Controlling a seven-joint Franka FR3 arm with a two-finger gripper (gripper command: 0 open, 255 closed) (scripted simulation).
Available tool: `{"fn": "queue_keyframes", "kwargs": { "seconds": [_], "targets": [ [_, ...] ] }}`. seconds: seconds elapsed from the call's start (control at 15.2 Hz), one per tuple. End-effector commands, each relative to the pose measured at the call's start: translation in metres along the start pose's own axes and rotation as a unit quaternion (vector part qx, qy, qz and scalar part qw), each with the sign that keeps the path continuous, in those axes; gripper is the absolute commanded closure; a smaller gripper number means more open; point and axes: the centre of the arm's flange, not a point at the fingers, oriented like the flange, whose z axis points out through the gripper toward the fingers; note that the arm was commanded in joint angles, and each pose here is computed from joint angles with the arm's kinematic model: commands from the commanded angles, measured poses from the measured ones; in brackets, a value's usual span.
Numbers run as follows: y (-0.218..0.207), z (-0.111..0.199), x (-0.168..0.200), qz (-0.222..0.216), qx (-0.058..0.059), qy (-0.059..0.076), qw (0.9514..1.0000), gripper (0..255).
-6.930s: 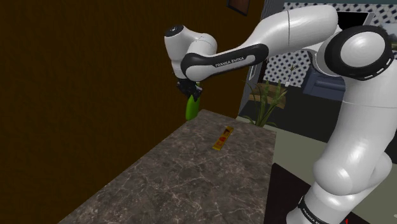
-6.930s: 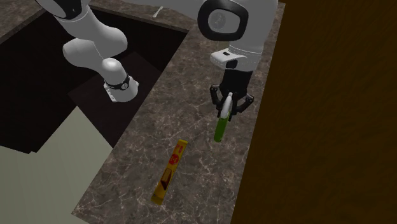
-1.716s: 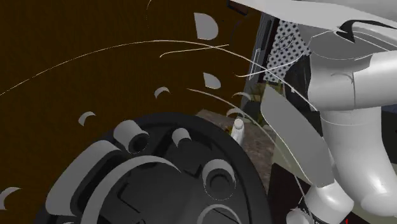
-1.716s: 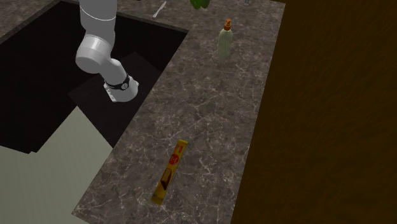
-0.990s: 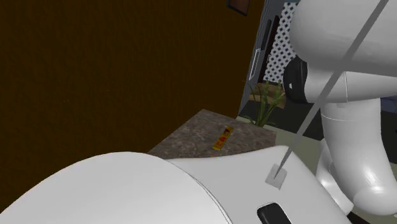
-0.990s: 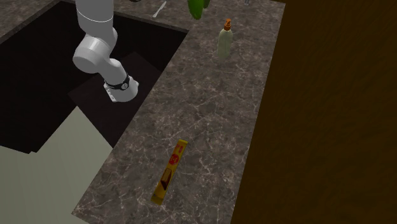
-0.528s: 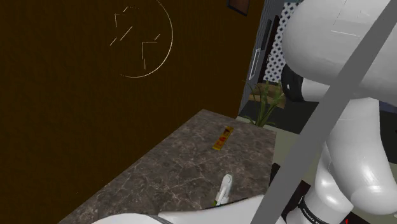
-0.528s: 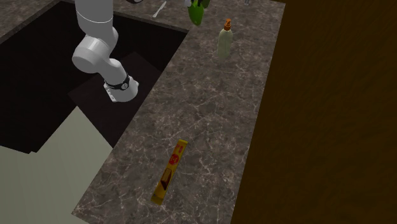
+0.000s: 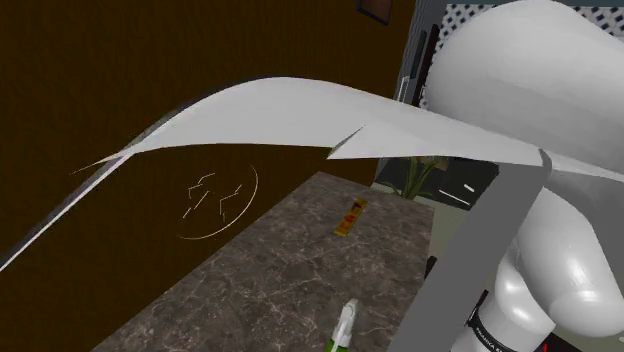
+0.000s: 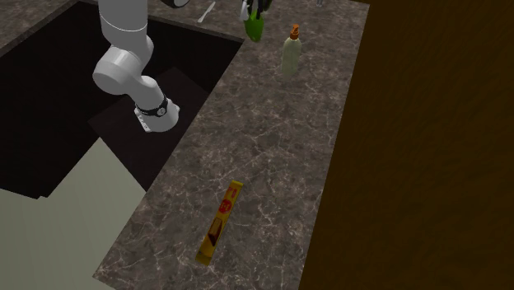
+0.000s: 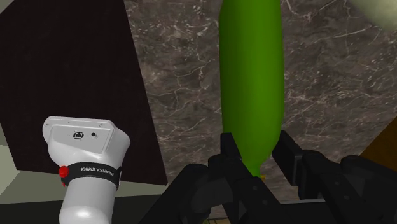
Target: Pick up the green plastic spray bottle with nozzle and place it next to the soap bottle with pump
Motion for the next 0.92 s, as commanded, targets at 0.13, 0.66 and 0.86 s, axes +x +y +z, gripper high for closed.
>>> {"fn": "queue_keyframes", "kwargs": {
  "seconds": [0.13, 0.66, 0.86],
  "targets": [
    [0.001, 0.018, -0.009, 0.0, 0.0, 0.0, 1.0, 255],
    [0.002, 0.055, -0.03, 0.0, 0.0, 0.0, 1.0, 255],
    [0.002, 0.069, -0.038, 0.0, 0.0, 0.0, 1.0, 255]
  ]
}}
